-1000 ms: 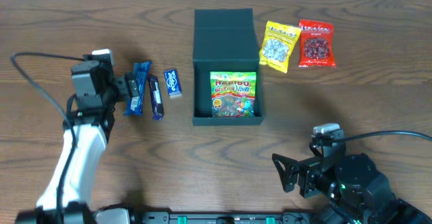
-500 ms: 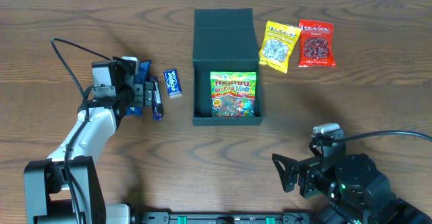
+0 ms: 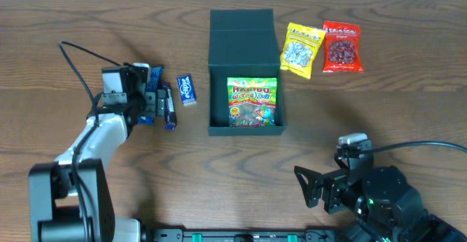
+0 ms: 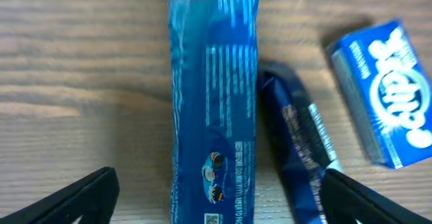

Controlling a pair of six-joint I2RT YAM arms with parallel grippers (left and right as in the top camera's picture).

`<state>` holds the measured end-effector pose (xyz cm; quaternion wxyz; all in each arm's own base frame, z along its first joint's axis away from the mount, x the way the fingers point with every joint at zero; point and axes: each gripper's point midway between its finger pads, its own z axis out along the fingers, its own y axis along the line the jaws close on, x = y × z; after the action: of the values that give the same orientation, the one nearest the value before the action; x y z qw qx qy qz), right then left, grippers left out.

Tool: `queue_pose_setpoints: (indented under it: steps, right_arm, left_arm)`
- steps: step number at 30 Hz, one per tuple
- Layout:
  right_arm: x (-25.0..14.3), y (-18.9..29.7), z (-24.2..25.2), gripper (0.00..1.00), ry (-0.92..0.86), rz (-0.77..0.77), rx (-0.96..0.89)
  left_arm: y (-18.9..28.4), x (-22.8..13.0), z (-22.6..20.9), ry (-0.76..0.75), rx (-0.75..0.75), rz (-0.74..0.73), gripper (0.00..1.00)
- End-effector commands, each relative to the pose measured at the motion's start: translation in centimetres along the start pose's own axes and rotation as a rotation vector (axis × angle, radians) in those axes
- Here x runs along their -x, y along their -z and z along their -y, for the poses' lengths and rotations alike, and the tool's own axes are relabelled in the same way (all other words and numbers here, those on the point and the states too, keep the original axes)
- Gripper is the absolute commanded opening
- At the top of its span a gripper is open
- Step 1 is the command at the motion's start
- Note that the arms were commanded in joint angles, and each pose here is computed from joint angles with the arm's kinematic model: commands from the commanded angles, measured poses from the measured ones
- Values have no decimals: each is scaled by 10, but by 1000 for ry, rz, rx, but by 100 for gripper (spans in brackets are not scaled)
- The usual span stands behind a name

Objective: Pack container
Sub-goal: 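Reach the left gripper to the long blue snack bar and grasp it, then carry the blue bar right and lower it into the box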

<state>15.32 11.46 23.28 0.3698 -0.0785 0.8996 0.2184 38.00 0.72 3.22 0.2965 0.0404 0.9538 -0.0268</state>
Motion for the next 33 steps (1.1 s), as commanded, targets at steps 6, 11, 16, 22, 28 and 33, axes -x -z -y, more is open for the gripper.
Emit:
queue_pose_setpoints:
  steps: [6, 11, 16, 22, 28, 33]
  right_arm:
    - [1, 2, -1, 99, 16, 7, 3]
    - [1, 2, -1, 99, 16, 7, 3]
    - [1, 2, -1, 99, 16, 7, 3]
    - [1, 2, -1, 99, 16, 7, 3]
    - [1, 2, -1, 99, 16, 7, 3]
    - [1, 2, -1, 99, 16, 7, 3]
  left_arm:
    - [-10, -6, -14, -4, 71, -39, 72]
    - [-13, -10, -17, -4, 86, -53, 61]
    - [-22, -21, -18, -1, 92, -92, 53]
    - [-21, -19, -18, 2, 94, -82, 44]
    - [12, 27, -20, 57, 110, 63, 25]
    - [70, 84, -9, 104, 95, 273, 24]
